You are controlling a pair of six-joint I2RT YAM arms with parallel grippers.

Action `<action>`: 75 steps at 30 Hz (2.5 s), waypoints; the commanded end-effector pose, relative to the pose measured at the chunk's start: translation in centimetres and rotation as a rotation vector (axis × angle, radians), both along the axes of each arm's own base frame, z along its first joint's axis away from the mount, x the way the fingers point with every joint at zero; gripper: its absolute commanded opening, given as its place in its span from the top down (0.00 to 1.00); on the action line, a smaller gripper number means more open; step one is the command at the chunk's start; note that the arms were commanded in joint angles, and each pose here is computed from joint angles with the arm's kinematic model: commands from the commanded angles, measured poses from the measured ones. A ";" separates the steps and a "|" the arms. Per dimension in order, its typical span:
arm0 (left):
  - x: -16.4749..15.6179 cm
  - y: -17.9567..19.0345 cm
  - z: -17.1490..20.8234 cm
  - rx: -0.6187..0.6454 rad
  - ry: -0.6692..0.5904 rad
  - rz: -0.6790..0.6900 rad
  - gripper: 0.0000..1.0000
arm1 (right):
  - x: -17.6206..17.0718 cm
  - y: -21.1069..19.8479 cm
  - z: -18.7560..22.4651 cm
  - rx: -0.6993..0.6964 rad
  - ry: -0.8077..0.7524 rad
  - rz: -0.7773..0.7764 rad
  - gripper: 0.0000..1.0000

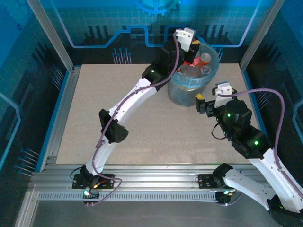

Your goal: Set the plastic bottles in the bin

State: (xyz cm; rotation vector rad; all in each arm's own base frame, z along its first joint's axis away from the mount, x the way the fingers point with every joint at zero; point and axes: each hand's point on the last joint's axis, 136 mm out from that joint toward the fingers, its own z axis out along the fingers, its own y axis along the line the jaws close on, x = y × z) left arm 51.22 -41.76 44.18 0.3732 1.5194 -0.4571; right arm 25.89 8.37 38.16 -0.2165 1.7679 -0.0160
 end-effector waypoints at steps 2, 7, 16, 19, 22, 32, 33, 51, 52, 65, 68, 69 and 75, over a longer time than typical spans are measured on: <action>0.8 -1.9 -21.6 0.373 0.434 -0.056 1.00 | 0.1 -0.2 1.4 0.048 -0.016 -0.012 0.04; -0.3 -2.1 -25.8 0.442 0.517 -0.104 1.00 | 0.3 0.0 1.6 0.057 -0.001 -0.011 0.04; -0.6 -2.4 -27.2 0.489 0.516 -0.128 1.00 | 0.4 0.3 1.5 0.098 0.017 -0.012 0.04; -0.4 -2.9 -25.6 0.452 0.488 -0.133 1.00 | 0.6 0.4 1.7 0.103 0.018 -0.013 0.04; 0.0 -3.2 -24.0 0.401 0.467 -0.128 1.00 | 0.7 0.5 2.1 0.109 0.015 -0.012 0.04; -5.1 -3.1 -4.2 -0.023 0.295 -0.301 0.33 | 0.8 0.2 7.0 0.175 -0.044 -0.032 0.08; -5.9 -2.6 -2.0 -0.057 0.269 -0.321 0.32 | 0.8 0.2 7.6 0.183 -0.052 -0.030 0.08; -9.2 13.5 2.3 -0.147 0.218 0.056 0.26 | 13.4 6.9 9.8 0.013 0.037 -0.045 0.44; -9.3 14.5 1.6 -0.146 0.231 0.074 0.27 | 14.6 7.1 9.4 -0.006 0.051 -0.057 0.47; -10.8 20.9 -2.8 -0.151 0.297 0.182 0.27 | 23.7 4.4 0.3 -0.149 0.278 -0.200 0.59; -10.8 21.4 -3.2 -0.151 0.303 0.187 0.27 | 23.6 3.8 -2.6 -0.153 0.336 -0.214 0.60; -10.8 21.5 -3.2 -0.152 0.305 0.187 0.27 | 23.5 3.6 -3.4 -0.154 0.346 -0.218 0.60; -10.6 21.6 -3.7 -0.157 0.321 0.182 0.27 | 22.8 1.4 -8.0 -0.139 0.412 -0.263 0.61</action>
